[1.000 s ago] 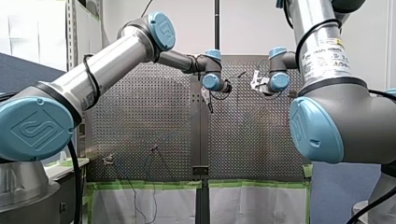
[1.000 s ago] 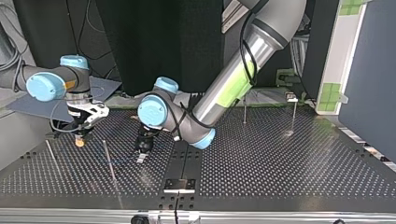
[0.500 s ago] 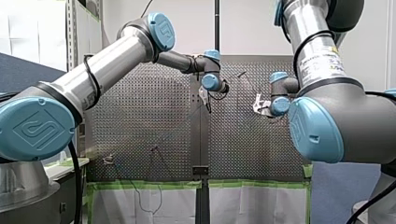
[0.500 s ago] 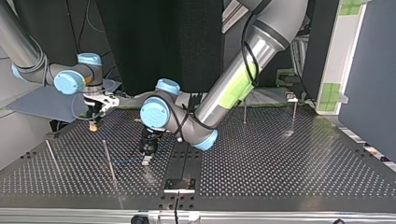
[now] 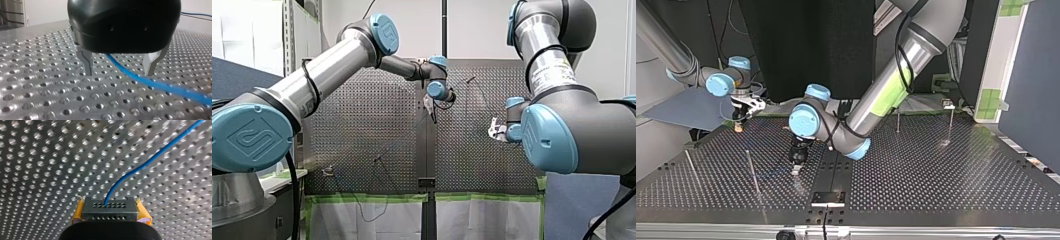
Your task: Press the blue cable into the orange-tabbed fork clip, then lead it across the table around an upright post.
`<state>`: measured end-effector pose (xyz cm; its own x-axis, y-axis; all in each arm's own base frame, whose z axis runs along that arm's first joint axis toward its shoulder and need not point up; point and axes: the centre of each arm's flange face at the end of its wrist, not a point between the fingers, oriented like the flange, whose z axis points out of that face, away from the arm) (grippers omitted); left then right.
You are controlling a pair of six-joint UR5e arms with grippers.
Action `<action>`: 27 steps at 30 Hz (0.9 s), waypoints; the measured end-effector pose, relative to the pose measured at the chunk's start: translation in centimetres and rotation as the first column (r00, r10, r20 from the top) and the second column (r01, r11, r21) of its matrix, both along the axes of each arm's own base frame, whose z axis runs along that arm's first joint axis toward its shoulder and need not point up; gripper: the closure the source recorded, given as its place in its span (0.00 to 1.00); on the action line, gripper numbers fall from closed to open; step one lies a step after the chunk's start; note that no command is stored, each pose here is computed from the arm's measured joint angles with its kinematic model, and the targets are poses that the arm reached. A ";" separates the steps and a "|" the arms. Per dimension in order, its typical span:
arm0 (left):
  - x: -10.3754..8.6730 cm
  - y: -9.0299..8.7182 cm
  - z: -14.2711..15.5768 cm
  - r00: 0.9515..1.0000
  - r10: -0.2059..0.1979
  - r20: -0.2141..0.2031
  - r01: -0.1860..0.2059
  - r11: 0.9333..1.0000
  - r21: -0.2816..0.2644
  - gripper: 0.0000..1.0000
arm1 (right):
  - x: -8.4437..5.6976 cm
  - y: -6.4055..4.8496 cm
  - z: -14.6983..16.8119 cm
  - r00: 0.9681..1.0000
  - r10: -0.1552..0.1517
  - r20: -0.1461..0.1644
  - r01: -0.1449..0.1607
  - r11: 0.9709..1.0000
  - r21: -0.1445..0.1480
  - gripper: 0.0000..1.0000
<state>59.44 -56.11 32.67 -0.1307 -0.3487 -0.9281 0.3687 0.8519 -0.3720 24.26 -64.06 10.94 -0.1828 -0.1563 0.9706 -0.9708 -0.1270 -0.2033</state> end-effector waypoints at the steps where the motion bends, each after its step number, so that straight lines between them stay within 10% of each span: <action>1: 0.0 0.1 -0.1 1.000 0.001 -0.001 -0.001 1.000 0.001 0.00 | 0.0 0.0 -0.4 1.000 -0.004 0.000 0.004 1.000 0.000 1.00; 17: 0.6 0.7 -0.2 1.000 0.011 0.000 -0.011 1.000 0.009 0.00 | -2.2 -0.9 -8.0 0.996 -0.087 0.024 0.087 0.996 0.003 1.00; 27: 0.8 0.9 -0.2 1.000 0.014 0.000 -0.014 1.000 0.009 0.00 | -5.2 -2.4 -12.3 0.986 -0.147 0.074 0.148 0.989 -0.011 1.00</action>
<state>60.21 -55.22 32.50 -0.1260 -0.3418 -0.9313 0.3569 0.8603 -0.3641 19.08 -66.45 -1.31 -0.2727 -0.1064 0.9562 -0.9619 0.0125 -0.2730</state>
